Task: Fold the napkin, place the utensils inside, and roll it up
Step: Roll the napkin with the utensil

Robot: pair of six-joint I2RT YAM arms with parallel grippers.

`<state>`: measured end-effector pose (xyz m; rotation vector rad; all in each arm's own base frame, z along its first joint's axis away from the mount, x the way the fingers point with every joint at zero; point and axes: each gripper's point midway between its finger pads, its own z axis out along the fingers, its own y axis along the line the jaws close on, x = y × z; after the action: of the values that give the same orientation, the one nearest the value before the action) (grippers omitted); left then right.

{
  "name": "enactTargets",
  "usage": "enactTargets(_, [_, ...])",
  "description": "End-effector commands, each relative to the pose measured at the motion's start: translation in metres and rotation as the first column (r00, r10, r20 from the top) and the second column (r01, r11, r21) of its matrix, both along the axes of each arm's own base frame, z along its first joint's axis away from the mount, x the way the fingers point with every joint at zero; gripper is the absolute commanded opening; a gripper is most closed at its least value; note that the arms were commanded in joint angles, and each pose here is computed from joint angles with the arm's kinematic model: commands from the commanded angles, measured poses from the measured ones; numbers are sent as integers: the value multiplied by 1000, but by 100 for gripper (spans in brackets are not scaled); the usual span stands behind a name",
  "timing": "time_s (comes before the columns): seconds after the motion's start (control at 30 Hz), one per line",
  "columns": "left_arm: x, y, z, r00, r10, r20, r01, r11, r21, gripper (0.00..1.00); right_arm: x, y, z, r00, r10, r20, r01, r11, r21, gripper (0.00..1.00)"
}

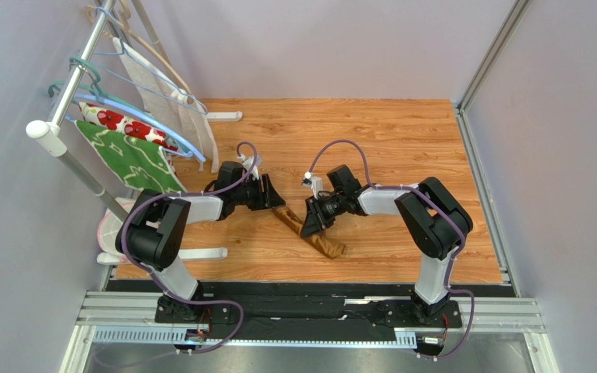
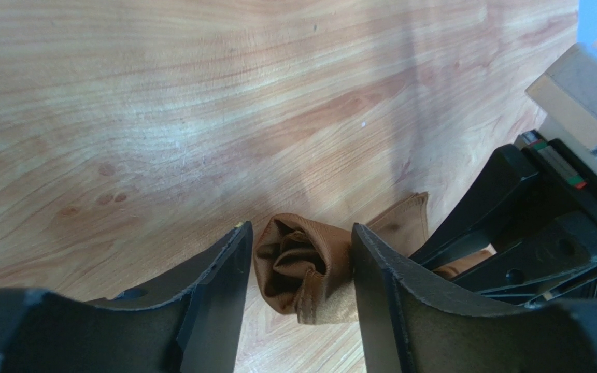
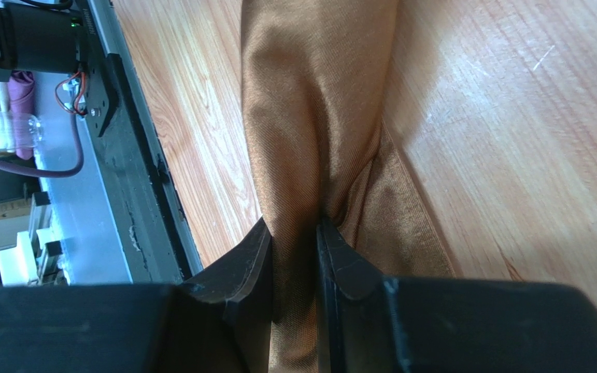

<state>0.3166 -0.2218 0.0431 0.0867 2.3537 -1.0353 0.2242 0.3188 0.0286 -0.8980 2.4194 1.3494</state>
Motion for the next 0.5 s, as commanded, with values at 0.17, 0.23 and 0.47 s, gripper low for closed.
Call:
enactTargets(0.17, [8, -12, 7, 999, -39, 9, 39, 997, -61, 0, 5, -14, -8, 999, -47, -19, 44, 992, -121, 42])
enactTargets(0.23, [8, -12, 4, 999, -41, -1, 41, 997, -60, 0, 12, -14, 12, 998, -53, 29, 57, 990, -130, 52])
enactTargets(0.47, [8, -13, 0, 999, -48, -24, 47, 997, -54, 0, 33, -8, 70, 946, -81, 313, 152, 966, -210, 63])
